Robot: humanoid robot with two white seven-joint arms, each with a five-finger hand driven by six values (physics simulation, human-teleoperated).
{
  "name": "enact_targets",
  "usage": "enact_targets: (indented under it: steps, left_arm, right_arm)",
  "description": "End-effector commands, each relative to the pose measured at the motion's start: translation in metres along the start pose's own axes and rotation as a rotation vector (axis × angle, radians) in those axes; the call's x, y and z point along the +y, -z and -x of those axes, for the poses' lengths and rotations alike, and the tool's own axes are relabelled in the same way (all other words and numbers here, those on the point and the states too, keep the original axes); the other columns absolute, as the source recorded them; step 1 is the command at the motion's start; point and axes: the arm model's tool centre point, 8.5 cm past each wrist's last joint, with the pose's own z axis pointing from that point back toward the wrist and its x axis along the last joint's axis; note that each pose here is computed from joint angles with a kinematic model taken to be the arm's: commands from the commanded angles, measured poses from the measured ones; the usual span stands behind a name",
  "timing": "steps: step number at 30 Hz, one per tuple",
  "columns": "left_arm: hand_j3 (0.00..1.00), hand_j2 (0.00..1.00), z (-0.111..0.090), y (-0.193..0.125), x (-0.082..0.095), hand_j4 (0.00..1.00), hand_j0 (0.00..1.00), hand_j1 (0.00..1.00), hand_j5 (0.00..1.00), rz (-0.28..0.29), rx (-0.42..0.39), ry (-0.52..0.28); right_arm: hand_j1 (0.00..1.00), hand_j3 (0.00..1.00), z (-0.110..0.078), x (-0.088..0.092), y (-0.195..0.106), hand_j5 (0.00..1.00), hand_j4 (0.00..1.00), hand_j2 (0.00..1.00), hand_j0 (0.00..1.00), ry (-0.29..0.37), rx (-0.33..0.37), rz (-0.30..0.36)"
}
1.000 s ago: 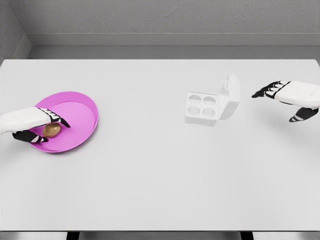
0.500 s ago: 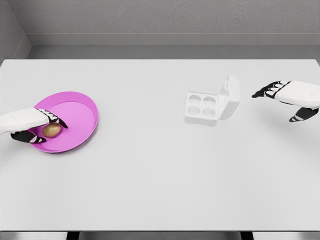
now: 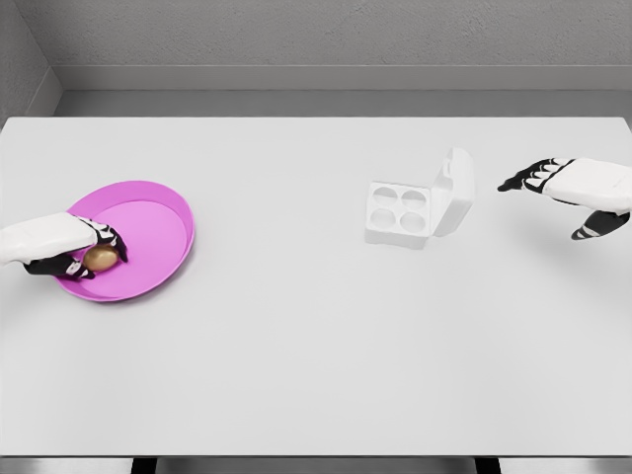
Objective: Pack egg into the box and close the box lid
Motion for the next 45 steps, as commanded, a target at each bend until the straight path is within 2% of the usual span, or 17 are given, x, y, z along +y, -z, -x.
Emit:
enact_targets:
  steps: [1, 4, 20, 24, 30, 34, 37, 38, 42, 45]
  left_arm:
    - [0.51, 0.51, 0.0, -0.001, 0.0, 0.51, 0.51, 0.51, 0.51, 0.0, 0.002, 0.0]
    - [0.41, 0.41, 0.0, -0.001, 0.001, 0.41, 0.41, 0.41, 0.41, -0.001, 0.002, 0.001]
    - [0.4, 0.4, -0.002, 0.0, 0.019, 0.4, 0.4, 0.4, 0.4, -0.043, -0.009, 0.017]
    - [0.4, 0.4, -0.014, 0.015, 0.03, 0.4, 0.4, 0.4, 0.4, -0.072, -0.051, 0.028]
    - [0.4, 0.4, -0.029, 0.041, 0.029, 0.4, 0.4, 0.4, 0.4, -0.059, -0.107, 0.016]
    - [0.4, 0.4, -0.032, 0.044, 0.031, 0.4, 0.4, 0.4, 0.4, -0.069, -0.118, 0.013]
    - [0.4, 0.4, -0.037, 0.043, 0.041, 0.4, 0.4, 0.4, 0.4, -0.098, -0.132, 0.025]
    - [0.4, 0.4, -0.041, 0.042, 0.049, 0.4, 0.4, 0.4, 0.4, -0.125, -0.143, 0.032]
    - [0.4, 0.4, -0.044, 0.043, 0.053, 0.4, 0.4, 0.4, 0.4, -0.132, -0.152, 0.041]
    - [0.4, 0.4, -0.044, 0.042, 0.063, 0.4, 0.4, 0.4, 0.4, -0.147, -0.151, 0.055]
  right_arm:
    - [1.0, 1.0, 0.0, -0.001, -0.001, 1.0, 1.0, 1.0, 1.0, 0.003, 0.001, 0.003]
    - [1.0, 1.0, 0.0, -0.001, -0.001, 1.0, 1.0, 1.0, 1.0, 0.004, 0.001, 0.004]
    - [1.0, 1.0, 0.0, -0.001, -0.001, 1.0, 1.0, 1.0, 1.0, 0.004, 0.001, 0.004]
    - [1.0, 1.0, 0.0, -0.001, -0.001, 1.0, 1.0, 1.0, 1.0, 0.004, 0.001, 0.004]
    - [1.0, 1.0, 0.0, -0.001, -0.001, 1.0, 1.0, 1.0, 1.0, 0.004, 0.001, 0.004]
    - [1.0, 1.0, 0.0, -0.001, 0.0, 1.0, 1.0, 1.0, 1.0, 0.005, 0.0, 0.004]
    - [1.0, 1.0, 0.0, -0.001, 0.0, 1.0, 1.0, 1.0, 1.0, 0.005, 0.0, 0.004]
    - [1.0, 1.0, 0.0, -0.001, 0.0, 1.0, 1.0, 1.0, 1.0, 0.005, 0.0, 0.004]
    - [1.0, 1.0, 0.0, -0.001, 0.0, 1.0, 1.0, 1.0, 1.0, 0.005, 0.0, 0.004]
    - [1.0, 1.0, 0.0, -0.001, 0.0, 1.0, 1.0, 1.0, 1.0, 0.005, 0.0, 0.004]
